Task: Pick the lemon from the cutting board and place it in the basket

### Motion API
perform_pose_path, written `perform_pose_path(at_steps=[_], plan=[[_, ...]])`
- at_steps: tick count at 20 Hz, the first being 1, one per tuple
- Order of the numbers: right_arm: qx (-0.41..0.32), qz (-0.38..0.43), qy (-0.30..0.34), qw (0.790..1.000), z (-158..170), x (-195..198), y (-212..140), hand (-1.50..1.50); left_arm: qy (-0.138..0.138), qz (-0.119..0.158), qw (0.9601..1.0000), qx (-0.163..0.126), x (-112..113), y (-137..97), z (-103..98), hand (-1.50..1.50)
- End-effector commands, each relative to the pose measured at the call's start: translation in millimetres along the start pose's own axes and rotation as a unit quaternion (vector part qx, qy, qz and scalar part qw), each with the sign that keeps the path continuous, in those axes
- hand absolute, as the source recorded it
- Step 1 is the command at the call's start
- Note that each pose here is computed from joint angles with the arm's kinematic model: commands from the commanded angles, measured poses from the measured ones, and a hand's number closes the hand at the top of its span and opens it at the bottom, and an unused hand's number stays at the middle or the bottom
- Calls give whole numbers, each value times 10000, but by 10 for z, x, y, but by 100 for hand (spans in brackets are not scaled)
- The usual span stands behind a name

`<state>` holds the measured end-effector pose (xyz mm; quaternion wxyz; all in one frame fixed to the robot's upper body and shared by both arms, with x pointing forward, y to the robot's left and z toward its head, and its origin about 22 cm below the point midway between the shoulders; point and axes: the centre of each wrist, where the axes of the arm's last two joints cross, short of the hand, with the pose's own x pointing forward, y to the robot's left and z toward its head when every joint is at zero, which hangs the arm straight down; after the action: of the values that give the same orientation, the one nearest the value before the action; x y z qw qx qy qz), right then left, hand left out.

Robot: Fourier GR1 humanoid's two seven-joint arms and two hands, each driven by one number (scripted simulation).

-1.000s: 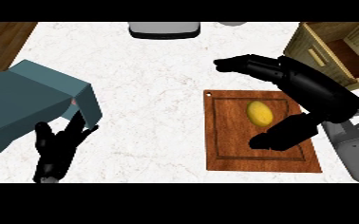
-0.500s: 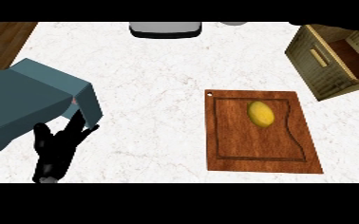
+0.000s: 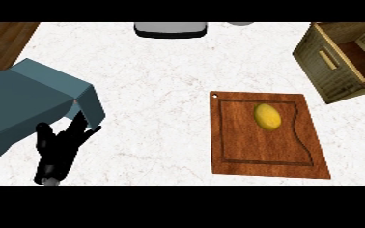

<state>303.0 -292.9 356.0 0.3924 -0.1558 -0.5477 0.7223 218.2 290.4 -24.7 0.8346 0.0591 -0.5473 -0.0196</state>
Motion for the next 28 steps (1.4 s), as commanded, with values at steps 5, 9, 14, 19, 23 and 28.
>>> perform_pose_path(at_steps=[5,9,14,19,23,28], plan=[[386,-203,-227,9988,-238,-158,283,-150,662,-82,9977,77,-286,-83,95,0],[368,-321,-358,9982,-279,-193,409,-150,703,-68,9975,48,-374,-31,55,0],[343,-389,-463,9976,-588,-141,752,-150,682,-41,9976,126,-217,1,23,0],[245,-323,-402,9984,-748,-177,1112,-150,756,-66,9970,135,-369,172,56,0],[512,-76,-116,9986,-976,-102,1259,-150,700,-207,9973,112,-316,-73,102,0],[630,-135,-212,9977,-942,-282,1551,-150,694,-158,9973,198,-386,88,68,0]])
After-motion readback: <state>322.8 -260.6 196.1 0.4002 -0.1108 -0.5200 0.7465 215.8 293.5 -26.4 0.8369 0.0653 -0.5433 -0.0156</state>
